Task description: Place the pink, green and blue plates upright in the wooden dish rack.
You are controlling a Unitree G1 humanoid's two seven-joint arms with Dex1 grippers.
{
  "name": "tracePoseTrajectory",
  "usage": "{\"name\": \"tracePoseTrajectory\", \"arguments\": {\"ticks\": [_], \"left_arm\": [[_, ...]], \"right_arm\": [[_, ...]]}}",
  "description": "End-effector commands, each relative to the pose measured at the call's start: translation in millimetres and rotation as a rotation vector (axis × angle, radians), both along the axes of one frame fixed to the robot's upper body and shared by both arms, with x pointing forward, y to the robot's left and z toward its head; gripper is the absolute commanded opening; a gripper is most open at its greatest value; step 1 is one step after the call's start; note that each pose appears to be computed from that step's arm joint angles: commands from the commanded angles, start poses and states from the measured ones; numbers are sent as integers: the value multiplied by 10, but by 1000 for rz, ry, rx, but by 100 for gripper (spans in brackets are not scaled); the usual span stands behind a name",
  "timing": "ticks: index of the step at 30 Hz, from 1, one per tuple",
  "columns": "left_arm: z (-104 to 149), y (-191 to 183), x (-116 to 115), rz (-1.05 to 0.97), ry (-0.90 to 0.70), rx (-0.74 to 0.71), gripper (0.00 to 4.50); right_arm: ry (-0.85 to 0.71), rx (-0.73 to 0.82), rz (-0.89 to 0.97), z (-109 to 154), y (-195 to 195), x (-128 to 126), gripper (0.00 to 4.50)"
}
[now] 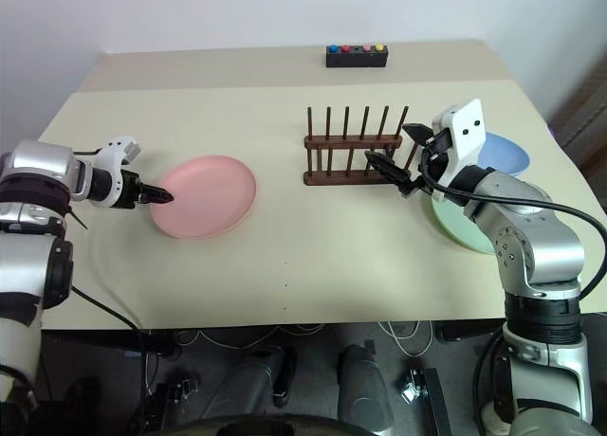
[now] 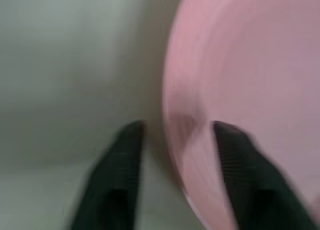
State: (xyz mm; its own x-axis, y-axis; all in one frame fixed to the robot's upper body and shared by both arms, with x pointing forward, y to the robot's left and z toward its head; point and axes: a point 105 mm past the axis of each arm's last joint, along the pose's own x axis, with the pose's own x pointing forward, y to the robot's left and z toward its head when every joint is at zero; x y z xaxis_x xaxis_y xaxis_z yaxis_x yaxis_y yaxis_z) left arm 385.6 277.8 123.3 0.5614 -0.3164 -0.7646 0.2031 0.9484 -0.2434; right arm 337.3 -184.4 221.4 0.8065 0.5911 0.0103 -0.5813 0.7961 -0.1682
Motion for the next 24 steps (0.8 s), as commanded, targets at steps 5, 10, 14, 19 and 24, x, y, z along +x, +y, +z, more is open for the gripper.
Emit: {"name": "tracePoseTrajectory", "arguments": {"ticks": [5, 10, 14, 19, 24], "left_arm": [[180, -183, 158, 23, -138, -186, 8], [687, -212, 328, 70, -398, -390, 8], [1054, -360, 348, 32, -542, -546, 8], [1207, -406, 357, 129, -633, -703, 8], [1466, -658, 379, 203, -828, -770, 8]], "right_arm": [[-129, -80, -12, 185, 15, -44, 450], [-178, -141, 39, 229, 139, -95, 450], [-240, -198, 114, 300, 304, -178, 450], [-404, -383, 147, 415, 430, -197, 450], [-636, -598, 209, 552, 740, -286, 450]]}}
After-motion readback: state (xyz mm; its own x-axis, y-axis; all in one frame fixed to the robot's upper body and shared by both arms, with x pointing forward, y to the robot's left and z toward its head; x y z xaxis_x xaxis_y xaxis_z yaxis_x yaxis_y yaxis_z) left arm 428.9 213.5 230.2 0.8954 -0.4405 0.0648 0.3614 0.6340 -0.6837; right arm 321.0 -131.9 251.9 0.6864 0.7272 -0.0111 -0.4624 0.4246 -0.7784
